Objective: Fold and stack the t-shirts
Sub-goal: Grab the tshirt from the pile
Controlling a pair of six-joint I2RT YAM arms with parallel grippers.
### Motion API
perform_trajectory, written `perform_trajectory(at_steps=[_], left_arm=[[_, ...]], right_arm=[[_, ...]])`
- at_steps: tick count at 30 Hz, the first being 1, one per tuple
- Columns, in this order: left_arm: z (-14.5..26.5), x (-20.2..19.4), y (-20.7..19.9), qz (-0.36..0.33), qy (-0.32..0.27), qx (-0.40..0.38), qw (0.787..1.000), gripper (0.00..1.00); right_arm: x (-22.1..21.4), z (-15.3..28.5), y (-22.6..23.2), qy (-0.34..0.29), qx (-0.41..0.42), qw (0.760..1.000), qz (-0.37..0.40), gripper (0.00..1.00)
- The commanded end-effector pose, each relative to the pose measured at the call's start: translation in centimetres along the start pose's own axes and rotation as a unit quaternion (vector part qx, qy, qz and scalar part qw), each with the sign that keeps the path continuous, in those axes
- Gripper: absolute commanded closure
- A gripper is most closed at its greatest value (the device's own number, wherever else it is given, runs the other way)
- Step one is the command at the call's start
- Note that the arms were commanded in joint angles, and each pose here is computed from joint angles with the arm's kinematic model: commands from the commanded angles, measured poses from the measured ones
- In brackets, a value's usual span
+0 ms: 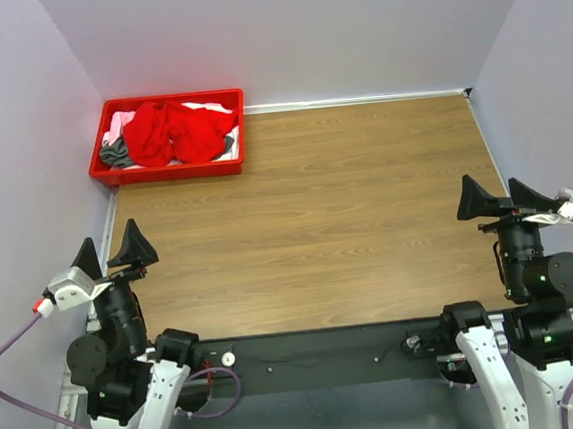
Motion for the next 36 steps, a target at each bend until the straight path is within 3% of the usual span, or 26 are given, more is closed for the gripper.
perform_trajectory(at_steps=[1, 10, 15, 22, 27, 36], left_arm=[[0.1, -0.3, 0.2, 0.01, 0.003, 0.008, 1.0, 0.01], [-1.8, -3.1, -1.4, 0.005, 0.041, -0.006, 0.999, 0.01], [-4.7, -5.4, -3.6, -0.016, 0.092, -0.021, 0.995, 0.01], [-11.3, -14.4, -7.5, -0.067, 0.244, -0.021, 0.967, 0.02], [-16.9, -19.8, -9.1, -0.11, 0.304, -0.006, 0.946, 0.02], [-24.7, -28.5, -5.2, -0.134, 0.388, 0.067, 0.909, 0.1]], right_arm=[[-0.5, -0.2, 0.2, 0.001, 0.009, 1.0, 0.004, 0.0], [-3.6, -0.8, 0.0, 0.037, 0.009, 0.999, -0.029, 0.0], [-7.1, -1.1, 0.1, 0.079, 0.017, 0.996, -0.047, 0.0], [-9.9, -1.0, 0.2, 0.109, 0.023, 0.992, -0.065, 0.0], [-11.0, -0.7, 1.0, 0.126, 0.044, 0.988, -0.08, 0.0], [-11.5, -0.5, 0.7, 0.125, 0.031, 0.987, -0.096, 0.0]])
Point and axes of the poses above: each gripper's point midway between its finger pads, its own z axis back along the fingers, its own y axis along the line the jaws close on, x = y × z, the point moved 1 cm from there along z, back along the fingers, and after that the axes turned 4 degrees about -z, right-handed, at the moved point
